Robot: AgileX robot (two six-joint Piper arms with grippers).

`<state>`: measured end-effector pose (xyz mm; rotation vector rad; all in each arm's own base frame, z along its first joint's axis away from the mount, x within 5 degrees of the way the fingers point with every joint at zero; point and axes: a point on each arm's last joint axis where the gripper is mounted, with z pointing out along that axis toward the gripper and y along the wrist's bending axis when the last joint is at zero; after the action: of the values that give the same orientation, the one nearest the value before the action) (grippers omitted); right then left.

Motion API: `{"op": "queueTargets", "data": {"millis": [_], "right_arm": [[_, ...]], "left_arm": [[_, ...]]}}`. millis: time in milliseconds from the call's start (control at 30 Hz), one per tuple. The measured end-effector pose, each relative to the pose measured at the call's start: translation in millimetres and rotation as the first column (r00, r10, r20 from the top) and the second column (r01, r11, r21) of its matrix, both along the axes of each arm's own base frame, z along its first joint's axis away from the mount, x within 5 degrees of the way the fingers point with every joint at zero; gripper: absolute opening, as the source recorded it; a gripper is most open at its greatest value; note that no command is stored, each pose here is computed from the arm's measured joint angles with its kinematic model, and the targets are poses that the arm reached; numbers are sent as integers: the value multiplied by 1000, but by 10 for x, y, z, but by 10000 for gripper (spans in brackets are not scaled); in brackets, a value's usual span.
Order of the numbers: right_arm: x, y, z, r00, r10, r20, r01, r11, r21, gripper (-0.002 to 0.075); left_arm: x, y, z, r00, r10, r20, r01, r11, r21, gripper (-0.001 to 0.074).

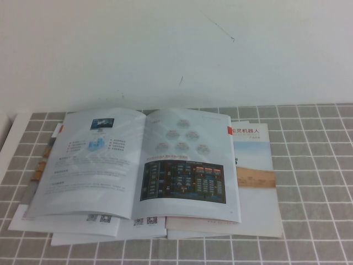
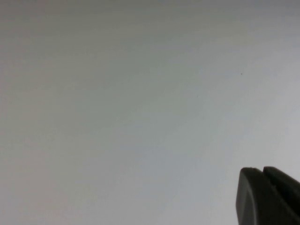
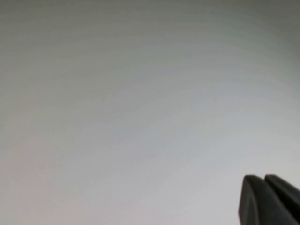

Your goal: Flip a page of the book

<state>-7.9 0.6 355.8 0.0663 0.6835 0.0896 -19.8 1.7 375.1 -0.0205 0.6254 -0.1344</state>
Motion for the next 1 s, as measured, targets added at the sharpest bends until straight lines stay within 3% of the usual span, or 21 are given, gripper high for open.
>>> {"op": "queueTargets", "data": {"millis": [100, 233, 333, 433, 467, 533, 600, 667, 867, 1000], "right_arm": [[-117, 5, 279, 993, -12, -120, 11, 1000, -3, -3], [102, -8, 430, 927, -23, -375, 22, 1000, -8, -3], [403, -24, 420, 810, -17, -586, 21, 1000, 0, -3], [727, -40, 324, 654, -5, -757, 20, 1000, 11, -3], [804, -44, 281, 612, -4, -791, 21, 1000, 11, -3], [950, -52, 187, 520, -10, -854, 20, 1000, 1, -3], [1044, -57, 142, 476, -36, -879, 13, 999, -34, -3], [1098, -53, 126, 462, -37, -886, 5, 999, -39, -3], [1259, 49, 57, 408, 8, -913, -94, 995, -33, -3], [1357, 114, -78, 282, 32, -959, -144, 990, -9, -3]], "left_arm": [[-59, -11, 330, 996, 26, -84, -22, 999, 43, -4], [93, -11, 560, 950, 45, -309, -26, 997, 66, -4], [391, -19, 611, 822, 50, -568, -9, 997, 75, -4], [688, -44, 510, 640, 20, -768, 28, 998, 50, -4], [839, -65, 431, 544, -3, -839, 48, 999, 27, -4], [985, -86, 316, 421, -18, -907, 63, 998, 10, -4], [1149, -100, 203, 301, -13, -953, 71, 997, 8, -4], [1288, -109, 126, 224, -9, -974, 74, 997, 8, -4], [1523, -184, 28, 135, -114, -984, 97, 990, -101, -4], [1666, -212, -8, 120, -153, -981, 101, 985, -141, -4]]}}
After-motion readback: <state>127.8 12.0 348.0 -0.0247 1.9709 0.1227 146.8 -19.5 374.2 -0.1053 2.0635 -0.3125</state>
